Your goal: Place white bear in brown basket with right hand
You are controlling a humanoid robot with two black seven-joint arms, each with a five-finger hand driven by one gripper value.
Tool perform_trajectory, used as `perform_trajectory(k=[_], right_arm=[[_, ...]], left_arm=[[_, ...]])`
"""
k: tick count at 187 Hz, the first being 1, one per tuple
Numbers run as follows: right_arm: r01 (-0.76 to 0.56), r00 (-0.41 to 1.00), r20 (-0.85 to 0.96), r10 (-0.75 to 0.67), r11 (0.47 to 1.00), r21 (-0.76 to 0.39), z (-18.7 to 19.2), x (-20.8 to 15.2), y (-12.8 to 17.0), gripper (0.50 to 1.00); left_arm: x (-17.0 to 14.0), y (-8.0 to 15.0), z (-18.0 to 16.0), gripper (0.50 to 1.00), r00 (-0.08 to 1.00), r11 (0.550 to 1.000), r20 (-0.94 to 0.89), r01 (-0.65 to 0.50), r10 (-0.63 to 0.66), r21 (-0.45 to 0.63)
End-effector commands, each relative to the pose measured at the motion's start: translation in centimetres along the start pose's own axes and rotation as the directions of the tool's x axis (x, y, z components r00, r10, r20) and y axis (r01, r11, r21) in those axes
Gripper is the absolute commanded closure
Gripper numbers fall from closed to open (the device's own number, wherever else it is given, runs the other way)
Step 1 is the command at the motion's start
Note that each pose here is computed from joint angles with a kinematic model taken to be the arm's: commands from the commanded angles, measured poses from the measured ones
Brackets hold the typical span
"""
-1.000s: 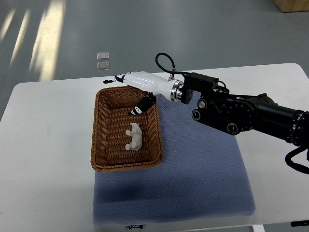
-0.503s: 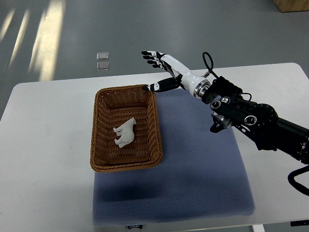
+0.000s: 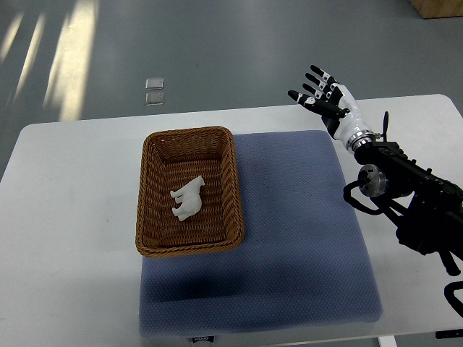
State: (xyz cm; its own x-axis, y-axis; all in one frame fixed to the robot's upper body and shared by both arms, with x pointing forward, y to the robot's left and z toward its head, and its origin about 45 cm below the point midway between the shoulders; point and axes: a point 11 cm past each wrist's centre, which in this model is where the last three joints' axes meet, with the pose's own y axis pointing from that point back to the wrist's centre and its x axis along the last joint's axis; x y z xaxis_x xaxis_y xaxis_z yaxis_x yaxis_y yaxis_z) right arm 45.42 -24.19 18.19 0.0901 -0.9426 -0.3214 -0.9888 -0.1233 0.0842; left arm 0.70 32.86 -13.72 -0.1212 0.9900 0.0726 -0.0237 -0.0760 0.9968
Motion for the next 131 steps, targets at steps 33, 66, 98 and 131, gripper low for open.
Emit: perform_trajectory(k=[33,66,98,131], right_arm=[[-0.093,0.979,0.177,0.100,0.995,-0.048,1.7,1.9,1.0,0.576],[-0.107,0.976,0.189,0.112,0.994,-0.039,1.6,2.5,1.1,0.576],[-0.116,0.978,0.173,0.119,0.993,-0.032,1.1,3.3,1.2,0.576],[-0.125,0.978,0.162,0.128,0.992,-0.027,0.7,3.9,1.3,0.574]], left_arm=[[0.0,0.0,0.0,0.500,1.000,1.000,-0.004,-0.001,0.001,0.000],[0.0,0.0,0.0,0.500,1.000,1.000,-0.004,-0.001,0.001,0.000],[0.1,0.0,0.0,0.500,1.000,1.000,-0.004,-0.003,0.003,0.000],[0.1,0.0,0.0,0.500,1.000,1.000,-0.004,-0.003,0.003,0.000]])
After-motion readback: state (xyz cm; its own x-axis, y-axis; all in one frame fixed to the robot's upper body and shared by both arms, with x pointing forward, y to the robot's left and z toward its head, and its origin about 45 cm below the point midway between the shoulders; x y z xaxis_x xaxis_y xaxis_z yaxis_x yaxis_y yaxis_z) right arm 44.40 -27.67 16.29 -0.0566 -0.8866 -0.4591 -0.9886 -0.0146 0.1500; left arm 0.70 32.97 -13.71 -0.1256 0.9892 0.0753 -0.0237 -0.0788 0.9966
